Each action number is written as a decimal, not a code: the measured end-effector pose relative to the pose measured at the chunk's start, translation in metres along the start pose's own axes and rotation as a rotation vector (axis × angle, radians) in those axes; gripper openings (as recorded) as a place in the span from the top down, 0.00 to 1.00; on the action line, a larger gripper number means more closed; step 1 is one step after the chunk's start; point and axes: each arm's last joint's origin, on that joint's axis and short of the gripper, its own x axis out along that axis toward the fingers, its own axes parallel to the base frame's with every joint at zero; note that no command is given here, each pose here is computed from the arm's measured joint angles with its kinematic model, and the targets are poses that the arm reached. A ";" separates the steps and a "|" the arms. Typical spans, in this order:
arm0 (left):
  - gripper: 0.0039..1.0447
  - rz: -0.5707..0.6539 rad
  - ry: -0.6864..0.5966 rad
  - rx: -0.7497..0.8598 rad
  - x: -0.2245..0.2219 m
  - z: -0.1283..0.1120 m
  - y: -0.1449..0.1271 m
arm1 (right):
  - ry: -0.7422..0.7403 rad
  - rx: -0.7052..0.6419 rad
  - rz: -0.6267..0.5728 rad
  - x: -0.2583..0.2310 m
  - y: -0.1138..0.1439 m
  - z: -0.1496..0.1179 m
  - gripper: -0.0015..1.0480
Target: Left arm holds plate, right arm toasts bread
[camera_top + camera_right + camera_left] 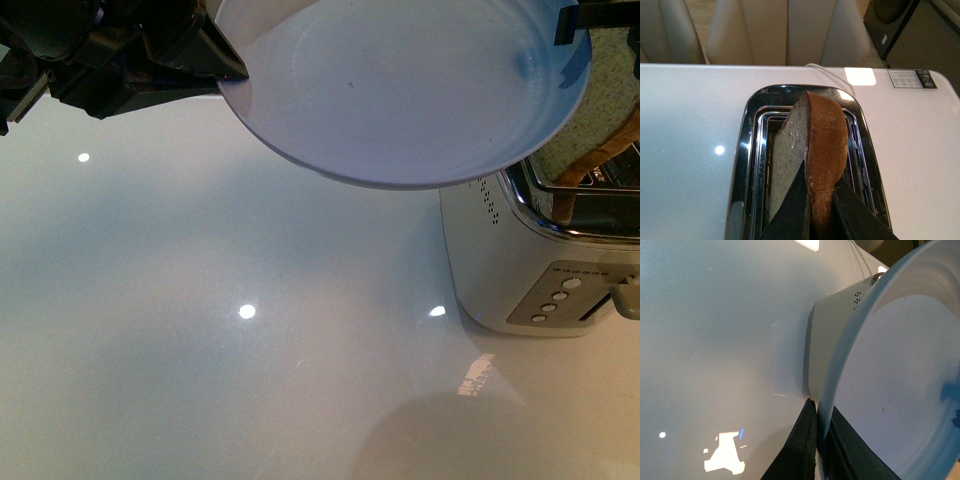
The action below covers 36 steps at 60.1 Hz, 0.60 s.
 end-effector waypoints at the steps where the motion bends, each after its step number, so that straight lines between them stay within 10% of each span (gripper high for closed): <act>1: 0.97 0.000 -0.001 0.000 0.000 0.000 0.000 | 0.003 -0.001 -0.001 0.001 0.000 -0.001 0.96; 13: 0.97 0.000 -0.001 0.000 0.000 0.000 0.000 | 0.009 0.002 -0.003 0.002 0.001 -0.002 0.96; 36: 0.97 0.000 0.000 0.000 0.000 0.000 0.000 | 0.000 0.037 0.019 -0.002 -0.001 -0.001 0.42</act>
